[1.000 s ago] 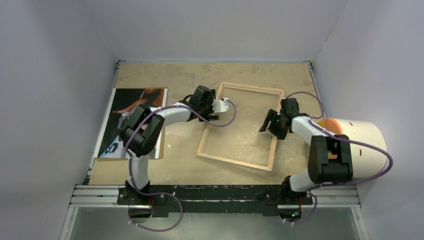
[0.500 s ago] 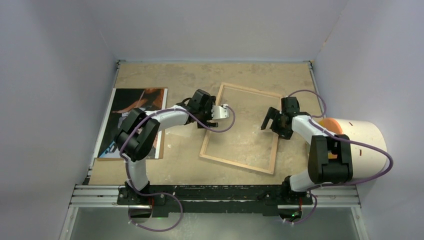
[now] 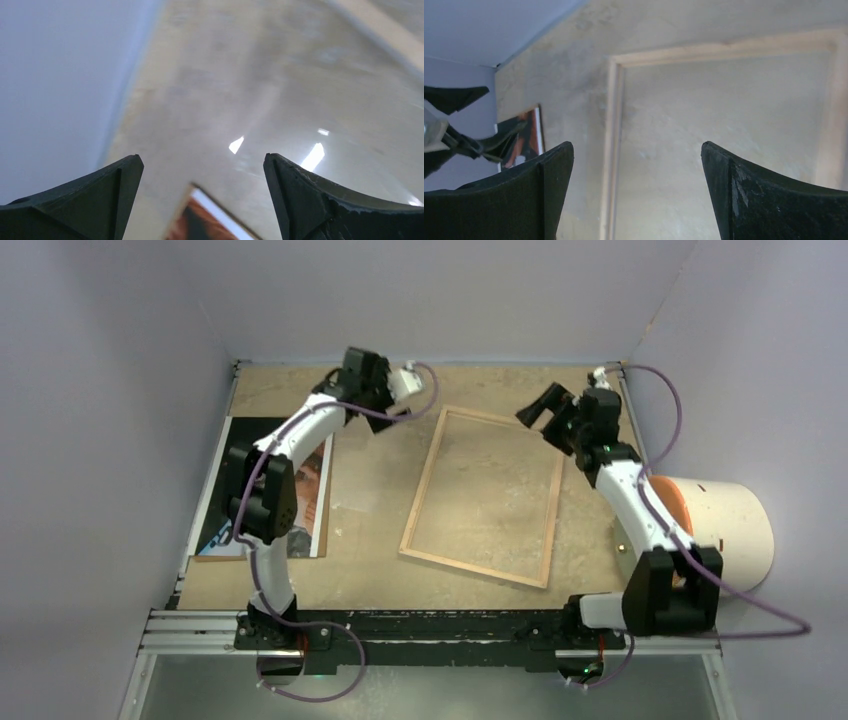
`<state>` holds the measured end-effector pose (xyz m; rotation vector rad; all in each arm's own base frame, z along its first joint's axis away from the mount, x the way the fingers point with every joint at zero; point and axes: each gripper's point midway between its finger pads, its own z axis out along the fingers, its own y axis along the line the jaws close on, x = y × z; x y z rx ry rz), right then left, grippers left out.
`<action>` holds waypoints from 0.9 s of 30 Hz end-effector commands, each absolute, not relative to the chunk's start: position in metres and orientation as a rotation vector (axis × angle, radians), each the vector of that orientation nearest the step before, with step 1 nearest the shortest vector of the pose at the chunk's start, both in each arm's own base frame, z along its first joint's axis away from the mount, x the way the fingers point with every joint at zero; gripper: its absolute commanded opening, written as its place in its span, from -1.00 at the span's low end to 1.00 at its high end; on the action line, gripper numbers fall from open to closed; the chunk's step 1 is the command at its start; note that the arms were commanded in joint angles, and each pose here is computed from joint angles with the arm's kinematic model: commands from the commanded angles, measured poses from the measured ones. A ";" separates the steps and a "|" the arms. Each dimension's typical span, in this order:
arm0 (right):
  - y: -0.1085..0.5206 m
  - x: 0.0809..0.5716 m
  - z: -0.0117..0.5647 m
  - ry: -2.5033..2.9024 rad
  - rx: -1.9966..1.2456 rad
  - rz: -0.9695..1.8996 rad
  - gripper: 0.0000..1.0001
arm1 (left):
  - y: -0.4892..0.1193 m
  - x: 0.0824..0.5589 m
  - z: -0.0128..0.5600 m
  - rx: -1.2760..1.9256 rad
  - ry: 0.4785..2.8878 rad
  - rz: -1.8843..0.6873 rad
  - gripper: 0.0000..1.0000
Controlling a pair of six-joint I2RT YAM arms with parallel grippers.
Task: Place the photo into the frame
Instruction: Place the photo frame at the center of the board.
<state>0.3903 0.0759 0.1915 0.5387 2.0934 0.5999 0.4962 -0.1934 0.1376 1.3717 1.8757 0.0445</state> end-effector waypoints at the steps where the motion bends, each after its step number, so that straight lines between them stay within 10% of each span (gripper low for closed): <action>1: 0.171 0.453 0.232 2.101 0.337 0.649 0.98 | -0.130 0.577 0.172 1.033 1.967 0.142 1.00; 13: 0.363 0.505 0.139 2.250 0.121 0.512 0.88 | 0.052 0.680 0.144 0.479 2.004 0.604 0.93; 27: 0.377 0.497 0.075 2.316 0.134 0.417 0.93 | 0.112 0.688 0.088 0.301 2.042 0.778 0.92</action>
